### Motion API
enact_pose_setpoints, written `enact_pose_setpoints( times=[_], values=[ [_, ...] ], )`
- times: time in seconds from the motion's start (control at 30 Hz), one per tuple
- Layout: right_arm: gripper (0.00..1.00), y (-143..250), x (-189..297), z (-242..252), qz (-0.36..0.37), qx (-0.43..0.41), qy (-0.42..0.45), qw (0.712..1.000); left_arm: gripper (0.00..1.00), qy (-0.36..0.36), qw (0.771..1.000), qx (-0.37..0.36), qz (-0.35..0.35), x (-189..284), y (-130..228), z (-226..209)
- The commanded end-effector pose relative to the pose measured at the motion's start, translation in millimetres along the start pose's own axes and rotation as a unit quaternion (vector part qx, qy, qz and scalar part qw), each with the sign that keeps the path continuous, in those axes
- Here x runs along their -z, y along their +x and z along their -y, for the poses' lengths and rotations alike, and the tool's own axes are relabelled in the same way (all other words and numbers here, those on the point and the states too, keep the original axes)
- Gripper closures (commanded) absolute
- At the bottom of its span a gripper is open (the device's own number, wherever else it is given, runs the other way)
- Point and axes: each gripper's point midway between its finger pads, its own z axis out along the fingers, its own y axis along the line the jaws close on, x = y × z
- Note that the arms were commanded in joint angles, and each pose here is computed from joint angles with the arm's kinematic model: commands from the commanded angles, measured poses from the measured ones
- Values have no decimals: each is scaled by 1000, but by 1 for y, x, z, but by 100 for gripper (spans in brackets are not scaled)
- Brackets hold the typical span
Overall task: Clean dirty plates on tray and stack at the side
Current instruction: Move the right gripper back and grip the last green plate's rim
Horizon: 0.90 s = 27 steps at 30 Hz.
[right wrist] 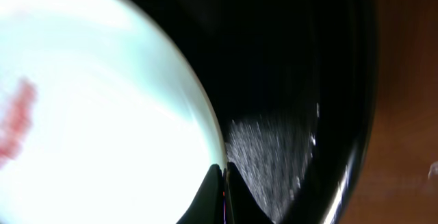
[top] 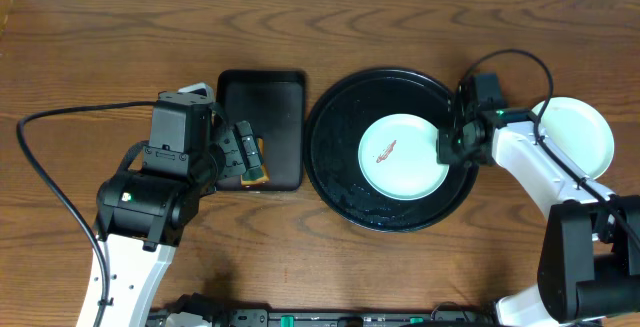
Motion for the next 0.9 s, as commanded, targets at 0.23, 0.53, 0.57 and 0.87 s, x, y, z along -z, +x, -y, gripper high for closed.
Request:
enact_pose_setpoints(
  times=[0.23, 0.53, 0.57, 0.87],
  values=[
    [96, -47, 13, -15, 90, 66, -23, 994, 8, 1, 1000, -1, 7, 3, -5, 1],
    [71, 34, 5, -5, -78, -102, -40, 991, 8, 1, 1000, -1, 7, 3, -5, 1],
    [71, 40, 3, -8, -87, -105, -45, 990, 8, 1, 1000, -1, 7, 3, -5, 1],
    [92, 67, -29, -6, -81, -200, -43, 975, 8, 1, 1000, -1, 7, 3, -5, 1]
  ],
)
